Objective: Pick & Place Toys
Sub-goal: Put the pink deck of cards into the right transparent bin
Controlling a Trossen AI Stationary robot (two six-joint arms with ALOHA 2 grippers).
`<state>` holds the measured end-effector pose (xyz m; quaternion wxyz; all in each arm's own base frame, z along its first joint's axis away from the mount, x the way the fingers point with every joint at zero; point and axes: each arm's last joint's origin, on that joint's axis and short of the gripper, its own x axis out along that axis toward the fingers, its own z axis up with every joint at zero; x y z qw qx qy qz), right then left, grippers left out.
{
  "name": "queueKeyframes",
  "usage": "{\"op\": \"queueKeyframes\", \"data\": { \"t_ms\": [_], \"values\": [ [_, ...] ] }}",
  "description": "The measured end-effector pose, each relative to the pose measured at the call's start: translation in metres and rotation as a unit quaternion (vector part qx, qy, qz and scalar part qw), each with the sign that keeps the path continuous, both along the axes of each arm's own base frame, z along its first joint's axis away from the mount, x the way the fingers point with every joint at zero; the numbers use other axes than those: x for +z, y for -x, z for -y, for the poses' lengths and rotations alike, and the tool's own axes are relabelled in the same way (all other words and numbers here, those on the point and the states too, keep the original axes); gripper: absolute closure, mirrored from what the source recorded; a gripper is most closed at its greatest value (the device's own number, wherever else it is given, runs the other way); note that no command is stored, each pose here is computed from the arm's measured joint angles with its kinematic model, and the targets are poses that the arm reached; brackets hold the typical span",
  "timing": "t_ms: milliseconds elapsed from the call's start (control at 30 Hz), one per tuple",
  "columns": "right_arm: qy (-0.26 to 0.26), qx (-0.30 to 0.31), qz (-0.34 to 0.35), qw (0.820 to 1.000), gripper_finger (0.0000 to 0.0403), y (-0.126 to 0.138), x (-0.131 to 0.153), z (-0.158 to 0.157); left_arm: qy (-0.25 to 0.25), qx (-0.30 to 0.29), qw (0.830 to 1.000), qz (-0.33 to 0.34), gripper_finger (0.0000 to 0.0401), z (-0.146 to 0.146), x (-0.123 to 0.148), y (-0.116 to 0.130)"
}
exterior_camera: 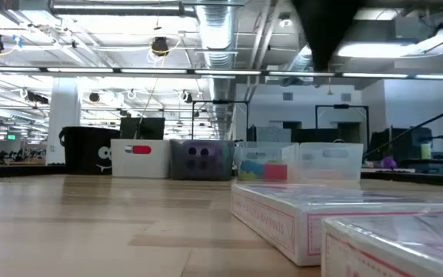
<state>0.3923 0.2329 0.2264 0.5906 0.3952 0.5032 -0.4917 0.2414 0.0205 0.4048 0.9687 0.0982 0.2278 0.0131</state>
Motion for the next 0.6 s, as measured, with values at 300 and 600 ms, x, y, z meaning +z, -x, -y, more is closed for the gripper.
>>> {"op": "queueKeyframes", "data": {
  "t_ms": [300, 600],
  "values": [
    [0.041, 0.012, 0.053, 0.998, 0.0356, -0.013, 0.019, 0.028, 0.001, 0.0, 1.0, -0.014, 0.0103, 0.0, -0.002, 0.003],
    [0.008, 0.012, 0.038, 0.999, 0.0194, -0.014, 0.013, 0.025, 0.004, 0.0, 0.999, -0.05, 0.0103, 0.001, -0.007, 0.009]
  ]
}}
